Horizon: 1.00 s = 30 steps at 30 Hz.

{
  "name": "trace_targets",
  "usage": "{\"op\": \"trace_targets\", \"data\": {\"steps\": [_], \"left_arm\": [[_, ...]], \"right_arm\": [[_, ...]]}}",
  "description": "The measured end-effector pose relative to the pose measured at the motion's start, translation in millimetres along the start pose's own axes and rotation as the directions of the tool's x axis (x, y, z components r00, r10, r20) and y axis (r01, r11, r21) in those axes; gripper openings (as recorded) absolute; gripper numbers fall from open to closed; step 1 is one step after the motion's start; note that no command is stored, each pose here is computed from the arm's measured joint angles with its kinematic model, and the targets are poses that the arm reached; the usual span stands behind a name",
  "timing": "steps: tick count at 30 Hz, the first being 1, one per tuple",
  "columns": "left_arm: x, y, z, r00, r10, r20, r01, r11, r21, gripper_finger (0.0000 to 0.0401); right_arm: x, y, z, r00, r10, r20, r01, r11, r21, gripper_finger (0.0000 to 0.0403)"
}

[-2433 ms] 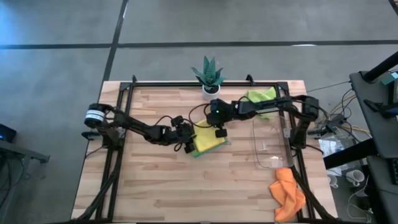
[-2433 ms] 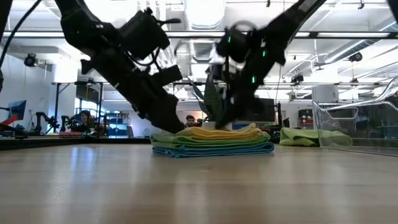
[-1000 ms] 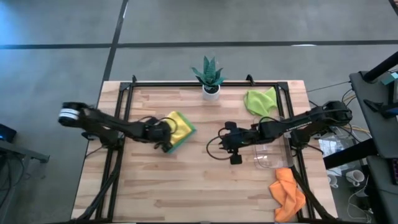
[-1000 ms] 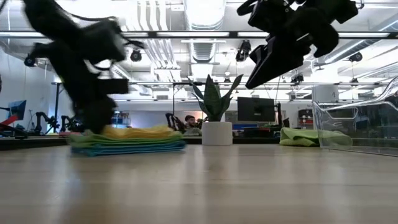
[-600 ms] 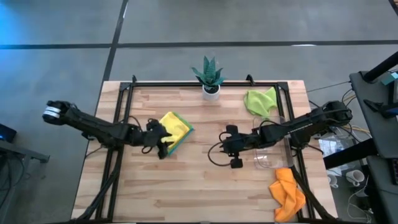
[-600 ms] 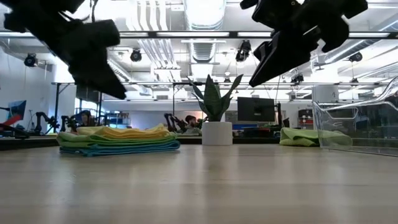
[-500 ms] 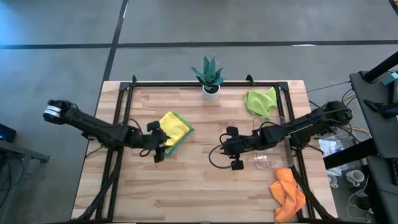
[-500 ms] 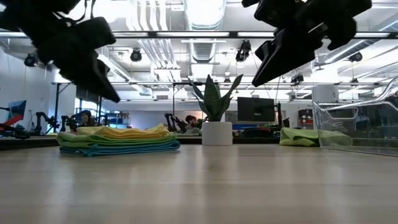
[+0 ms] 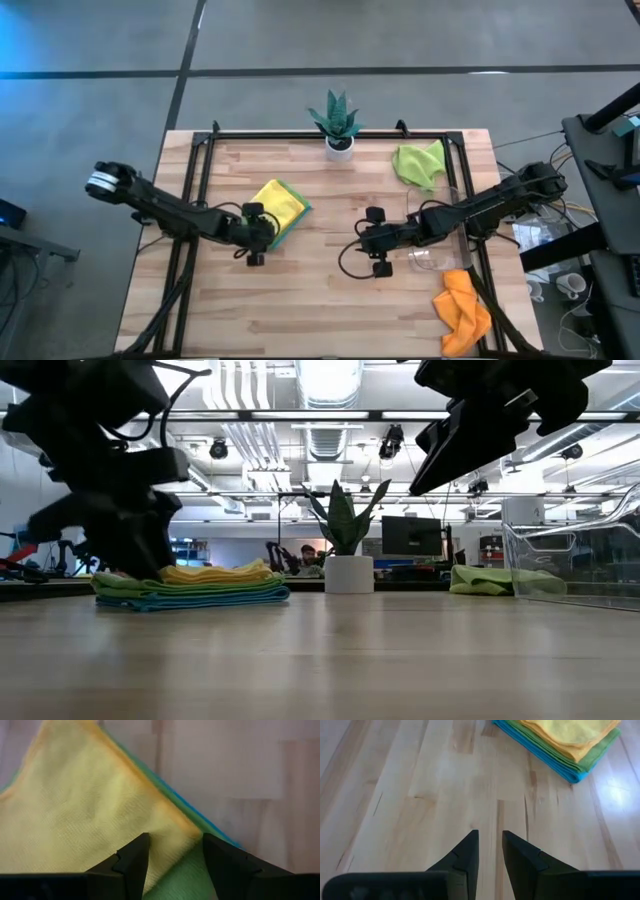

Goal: Fold microfiber towels
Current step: Move the stacked towels to the upper left of the table

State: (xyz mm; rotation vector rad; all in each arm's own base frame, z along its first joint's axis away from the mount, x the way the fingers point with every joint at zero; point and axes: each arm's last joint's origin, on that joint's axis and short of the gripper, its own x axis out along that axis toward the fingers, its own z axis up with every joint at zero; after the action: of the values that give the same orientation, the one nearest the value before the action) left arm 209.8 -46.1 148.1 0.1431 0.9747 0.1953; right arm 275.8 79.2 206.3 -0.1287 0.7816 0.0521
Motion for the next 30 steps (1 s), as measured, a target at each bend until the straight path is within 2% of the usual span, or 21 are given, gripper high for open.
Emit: {"op": "trace_targets", "data": {"steps": [11,14,18,20,27,30], "left_arm": [[2.5,-0.6,2.2,1.0,0.011,0.017,-0.011,0.999,-0.036,0.0163],[4.2,-0.9,1.4,1.0,0.013,0.008,-0.013,0.999,-0.046,0.0125],[6.1,-1.5,0.5,1.0,0.016,-0.002,-0.016,0.998,-0.056,0.0037],[5.6,-1.6,1.9,1.0,0.015,0.002,-0.015,0.997,-0.071,0.0011],[-11.0,0.2,26.8,0.994,0.004,0.106,0.007,0.994,-0.109,0.0009],[-16.1,1.6,29.9,0.991,0.001,0.13,0.014,0.994,-0.109,0.0003]], "right_arm": [[0.0,0.0,-0.1,1.0,0.0,-0.001,0.0,1.0,0.015,0.0082],[0.0,0.0,-0.1,1.0,0.0,-0.001,0.0,1.0,0.017,0.0082],[0.0,0.0,-0.2,1.0,0.0,-0.002,0.0,1.0,0.017,0.0082],[0.0,0.0,-0.1,1.0,0.0,-0.002,0.0,1.0,0.017,0.0082],[0.0,0.0,-0.3,1.0,0.001,-0.002,-0.001,1.0,0.016,0.0082],[0.0,0.1,-0.3,1.0,0.001,-0.002,-0.001,1.0,0.016,0.0082]]}}
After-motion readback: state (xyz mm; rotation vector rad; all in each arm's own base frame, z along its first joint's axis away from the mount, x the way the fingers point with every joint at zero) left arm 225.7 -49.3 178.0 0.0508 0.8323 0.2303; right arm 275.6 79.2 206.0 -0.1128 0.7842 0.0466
